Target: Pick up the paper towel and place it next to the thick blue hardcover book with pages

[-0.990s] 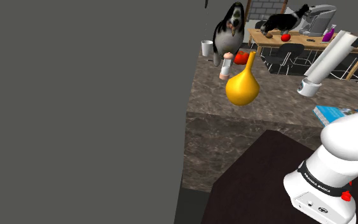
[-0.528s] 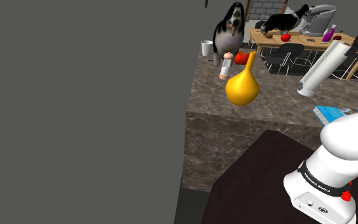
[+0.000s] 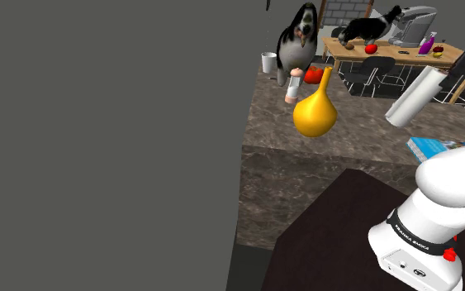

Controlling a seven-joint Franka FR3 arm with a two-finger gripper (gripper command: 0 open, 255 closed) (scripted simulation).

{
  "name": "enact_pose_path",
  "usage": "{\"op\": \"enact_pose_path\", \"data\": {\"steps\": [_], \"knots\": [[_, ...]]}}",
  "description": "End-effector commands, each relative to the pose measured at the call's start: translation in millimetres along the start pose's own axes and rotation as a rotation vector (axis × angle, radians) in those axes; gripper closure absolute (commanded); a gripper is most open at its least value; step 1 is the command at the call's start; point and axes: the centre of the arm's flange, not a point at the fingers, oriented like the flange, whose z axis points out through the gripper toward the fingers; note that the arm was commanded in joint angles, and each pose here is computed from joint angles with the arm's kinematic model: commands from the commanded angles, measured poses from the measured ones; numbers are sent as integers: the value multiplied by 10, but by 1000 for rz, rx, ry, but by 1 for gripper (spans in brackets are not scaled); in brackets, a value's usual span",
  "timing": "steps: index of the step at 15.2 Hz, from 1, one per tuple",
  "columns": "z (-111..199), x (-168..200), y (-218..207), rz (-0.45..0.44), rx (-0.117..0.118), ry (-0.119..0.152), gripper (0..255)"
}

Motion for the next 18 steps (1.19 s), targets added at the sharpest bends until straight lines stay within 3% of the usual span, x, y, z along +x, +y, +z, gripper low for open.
{"op": "enact_pose_path", "data": {"steps": [1, 18], "knots": [[114, -7, 18, 0, 0, 0, 255], [997, -165, 46, 0, 0, 0, 255]]}}
